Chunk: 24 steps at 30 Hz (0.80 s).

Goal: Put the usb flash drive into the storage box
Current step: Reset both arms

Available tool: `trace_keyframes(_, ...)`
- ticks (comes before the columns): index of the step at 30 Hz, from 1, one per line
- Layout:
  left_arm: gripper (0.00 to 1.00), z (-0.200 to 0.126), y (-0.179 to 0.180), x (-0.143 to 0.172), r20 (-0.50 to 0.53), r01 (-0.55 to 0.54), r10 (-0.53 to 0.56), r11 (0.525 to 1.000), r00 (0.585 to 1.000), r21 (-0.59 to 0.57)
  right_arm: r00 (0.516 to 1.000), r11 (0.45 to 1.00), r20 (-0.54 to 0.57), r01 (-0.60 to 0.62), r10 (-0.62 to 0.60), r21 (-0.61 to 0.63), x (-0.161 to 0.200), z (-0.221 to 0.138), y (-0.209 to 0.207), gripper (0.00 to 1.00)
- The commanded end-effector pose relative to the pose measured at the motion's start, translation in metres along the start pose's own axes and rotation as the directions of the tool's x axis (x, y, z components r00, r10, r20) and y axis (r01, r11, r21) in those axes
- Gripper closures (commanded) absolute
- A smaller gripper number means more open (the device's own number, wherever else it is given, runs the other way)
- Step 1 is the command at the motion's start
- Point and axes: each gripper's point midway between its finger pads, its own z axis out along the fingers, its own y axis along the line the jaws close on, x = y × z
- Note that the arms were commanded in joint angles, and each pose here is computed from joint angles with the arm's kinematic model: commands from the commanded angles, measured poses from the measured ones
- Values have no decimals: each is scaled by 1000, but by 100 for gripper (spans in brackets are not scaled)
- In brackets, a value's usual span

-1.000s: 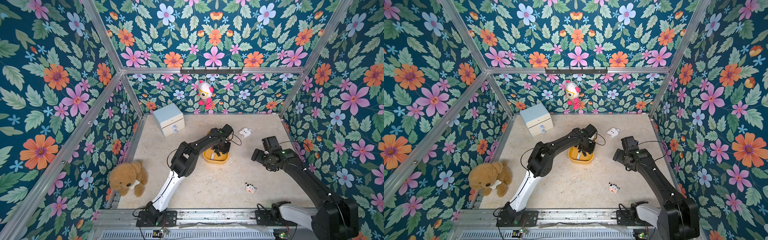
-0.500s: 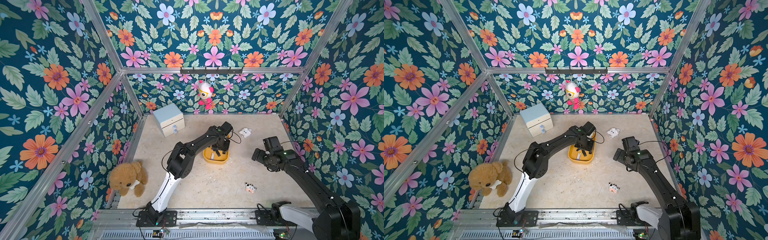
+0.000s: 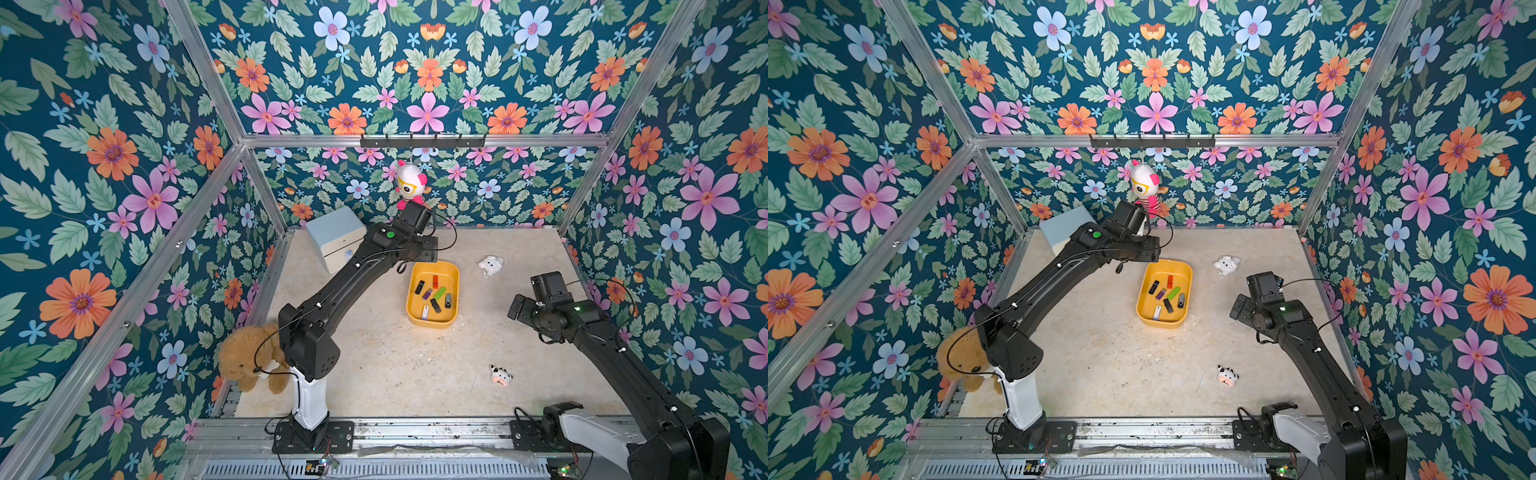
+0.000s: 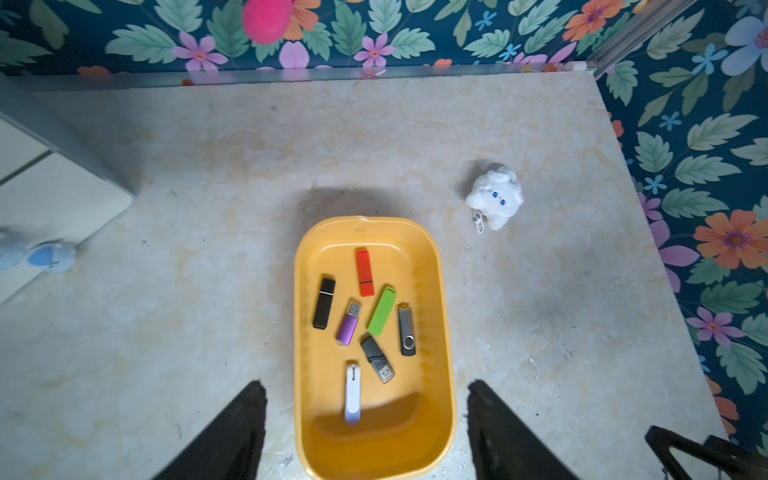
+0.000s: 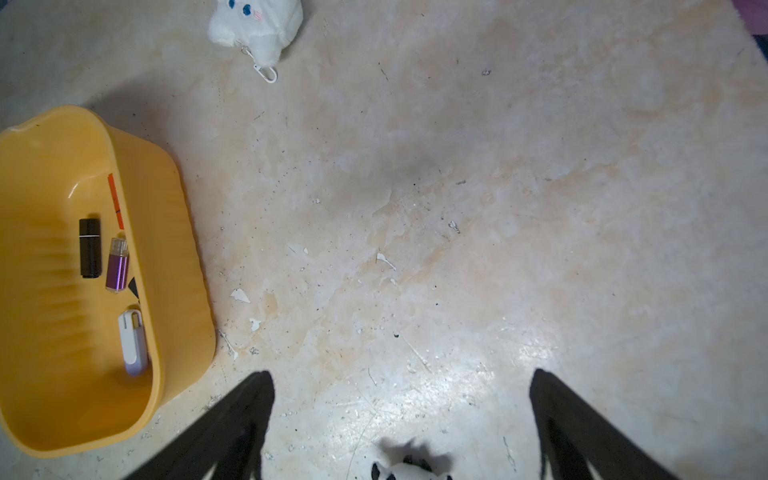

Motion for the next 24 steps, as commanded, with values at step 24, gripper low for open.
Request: trace_keyframes(24, 1, -82, 239, 68, 493, 91, 310, 769, 813, -633, 869, 998, 494, 54, -27, -40, -39, -50, -29, 1)
